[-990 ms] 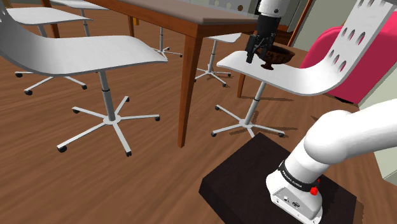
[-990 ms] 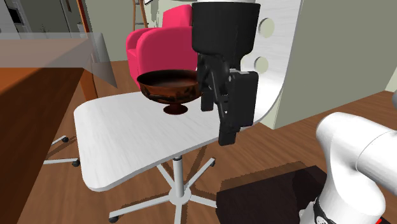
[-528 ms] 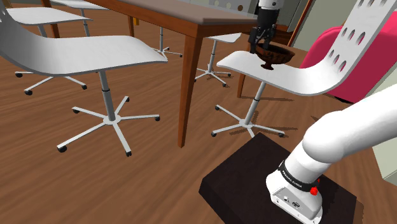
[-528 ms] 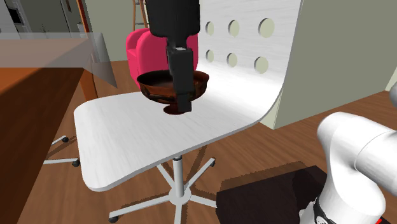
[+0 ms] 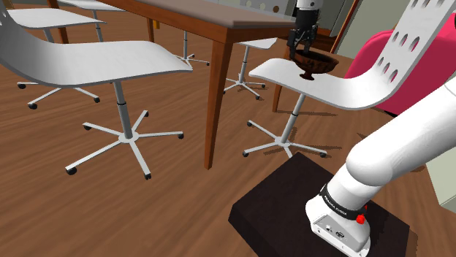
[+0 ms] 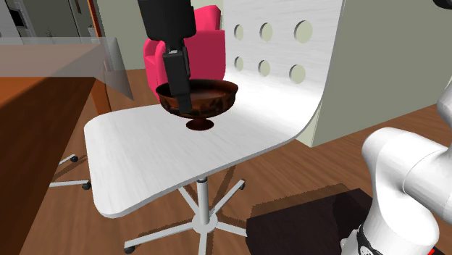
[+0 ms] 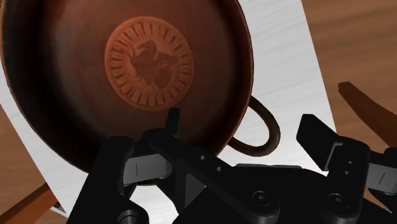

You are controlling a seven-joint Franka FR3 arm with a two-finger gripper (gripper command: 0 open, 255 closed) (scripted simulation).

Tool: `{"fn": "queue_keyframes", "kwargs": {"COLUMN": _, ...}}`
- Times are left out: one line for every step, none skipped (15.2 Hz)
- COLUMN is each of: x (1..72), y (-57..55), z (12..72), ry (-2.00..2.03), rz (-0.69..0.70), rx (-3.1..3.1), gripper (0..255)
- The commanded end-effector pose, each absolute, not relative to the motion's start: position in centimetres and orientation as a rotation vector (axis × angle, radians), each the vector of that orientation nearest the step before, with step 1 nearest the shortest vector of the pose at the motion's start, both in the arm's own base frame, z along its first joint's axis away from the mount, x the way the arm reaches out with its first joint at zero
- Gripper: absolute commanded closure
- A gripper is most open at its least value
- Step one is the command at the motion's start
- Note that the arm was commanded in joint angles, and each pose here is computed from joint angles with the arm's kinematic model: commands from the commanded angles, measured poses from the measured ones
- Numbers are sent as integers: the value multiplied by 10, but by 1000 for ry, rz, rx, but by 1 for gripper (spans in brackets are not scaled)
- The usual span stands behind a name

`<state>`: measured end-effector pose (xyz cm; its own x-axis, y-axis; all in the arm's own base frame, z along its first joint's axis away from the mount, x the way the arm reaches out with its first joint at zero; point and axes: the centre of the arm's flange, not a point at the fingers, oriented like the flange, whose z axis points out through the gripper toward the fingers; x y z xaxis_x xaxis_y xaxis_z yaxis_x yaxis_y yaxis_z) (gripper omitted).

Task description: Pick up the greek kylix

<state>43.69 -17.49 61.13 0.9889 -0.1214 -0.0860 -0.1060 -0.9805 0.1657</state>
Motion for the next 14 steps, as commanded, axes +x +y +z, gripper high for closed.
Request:
{"fn": "queue_keyframes", "kwargs": {"x": 437, "y": -174, "z": 603, "ry": -171, "rz": -143, "rx": 2971, "gripper": 0}}
{"fn": "queue_keyframes", "kwargs": {"x": 437, "y": -174, "z": 597, "ry": -171, "rz": -143, "rx": 2971, "gripper": 0}}
{"fn": "queue_keyframes", "kwargs": {"x": 437, "y": -174, "z": 592, "ry": -171, "rz": -143, "rx": 2971, "gripper": 0}}
{"fn": "queue_keyframes", "kwargs": {"x": 437, "y": -174, "z": 584, "ry": -171, "rz": -143, "rx": 2971, "gripper": 0}}
{"fn": "queue_keyframes", "kwargs": {"x": 437, "y": -174, "z": 584, "ry": -171, "rz": -143, "rx": 2971, "gripper": 0}}
{"fn": "queue_keyframes", "kwargs": {"x": 437, "y": -174, "z": 584, "ry": -171, "rz": -143, "rx": 2971, "gripper": 0}}
{"fn": "queue_keyframes", "kwargs": {"x": 436, "y": -174, "z": 584, "ry": -171, "rz": -143, "rx": 2971, "gripper": 255}}
{"fn": "queue_keyframes", "kwargs": {"x": 436, "y": -175, "z": 584, "ry": -171, "rz": -143, "rx": 2971, "gripper": 255}}
{"fn": "queue_keyframes", "kwargs": {"x": 436, "y": -175, "z": 584, "ry": -171, "rz": -143, "rx": 2971, "gripper": 255}}
{"fn": "queue_keyframes", "kwargs": {"x": 436, "y": -175, "z": 583, "ry": -171, "rz": -143, "rx": 2971, "gripper": 255}}
{"fn": "queue_keyframes", "kwargs": {"x": 436, "y": -175, "z": 583, "ry": -171, "rz": -143, "rx": 2971, "gripper": 255}}
{"fn": "queue_keyframes", "kwargs": {"x": 436, "y": -175, "z": 583, "ry": -171, "rz": -143, "rx": 2971, "gripper": 255}}
{"fn": "queue_keyframes", "kwargs": {"x": 436, "y": -176, "z": 583, "ry": -171, "rz": -143, "rx": 2971, "gripper": 255}}
{"fn": "queue_keyframes", "kwargs": {"x": 437, "y": -175, "z": 584, "ry": -171, "rz": -143, "rx": 2971, "gripper": 255}}
